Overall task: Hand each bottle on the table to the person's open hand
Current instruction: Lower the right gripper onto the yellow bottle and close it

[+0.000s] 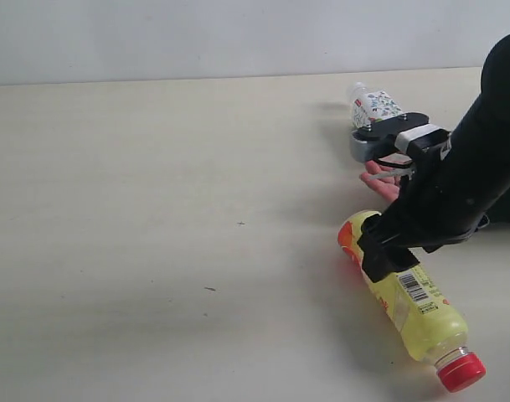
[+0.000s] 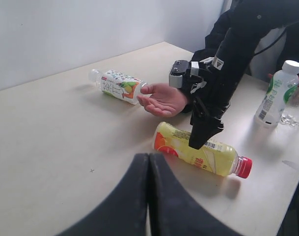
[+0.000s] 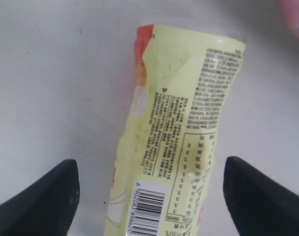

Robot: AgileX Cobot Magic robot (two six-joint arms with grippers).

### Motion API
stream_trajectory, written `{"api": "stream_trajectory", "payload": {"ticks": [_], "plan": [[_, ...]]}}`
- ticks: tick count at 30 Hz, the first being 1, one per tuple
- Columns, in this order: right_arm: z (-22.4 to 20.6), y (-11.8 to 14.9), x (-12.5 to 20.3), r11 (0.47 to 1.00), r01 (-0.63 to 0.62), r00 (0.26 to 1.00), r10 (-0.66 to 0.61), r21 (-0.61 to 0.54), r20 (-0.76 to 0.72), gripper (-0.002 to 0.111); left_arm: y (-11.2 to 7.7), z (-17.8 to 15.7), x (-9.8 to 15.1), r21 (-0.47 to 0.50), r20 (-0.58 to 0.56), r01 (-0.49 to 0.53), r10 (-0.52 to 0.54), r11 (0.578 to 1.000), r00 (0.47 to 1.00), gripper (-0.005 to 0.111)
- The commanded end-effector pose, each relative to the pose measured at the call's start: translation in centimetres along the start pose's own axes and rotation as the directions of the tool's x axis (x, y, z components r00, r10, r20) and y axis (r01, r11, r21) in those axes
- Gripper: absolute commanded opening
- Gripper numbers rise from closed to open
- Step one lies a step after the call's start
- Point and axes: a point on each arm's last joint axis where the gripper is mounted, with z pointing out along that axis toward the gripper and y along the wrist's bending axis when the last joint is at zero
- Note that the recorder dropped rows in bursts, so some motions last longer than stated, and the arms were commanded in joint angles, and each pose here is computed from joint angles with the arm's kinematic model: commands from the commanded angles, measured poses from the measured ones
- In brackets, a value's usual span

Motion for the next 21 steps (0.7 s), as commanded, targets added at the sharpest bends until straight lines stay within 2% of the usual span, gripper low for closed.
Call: {"api": "stream_trajectory", "payload": {"ticks": [1, 4, 11, 21], "plan": [[0.0, -0.3, 0.0, 0.999, -0.012, 1.000, 0.013, 0.041, -0.010, 0.076, 0.0, 0.0, 0.1, 0.005, 0.006, -0.008, 0.008, 1.000, 1.000, 0.000], [0.4, -0.4, 0.0, 0.999, -0.026, 0.999, 0.027, 0.035, -0.035, 0.076, 0.0, 0.0, 0.1, 0.007, 0.007, -0.008, 0.008, 1.000, 1.000, 0.000], [3.5, -0.5, 0.5, 0.998, -0.059, 0.977, 0.057, -0.003, -0.204, 0.076, 0.0, 0.0, 0.1, 0.007, 0.007, -0.008, 0.008, 1.000, 1.000, 0.000], [7.2, -1.1, 0.4, 0.997, -0.073, 0.957, 0.069, -0.003, -0.282, 0.075, 0.0, 0.0, 0.1, 0.007, 0.007, -0.008, 0.008, 1.000, 1.000, 0.000]]}}
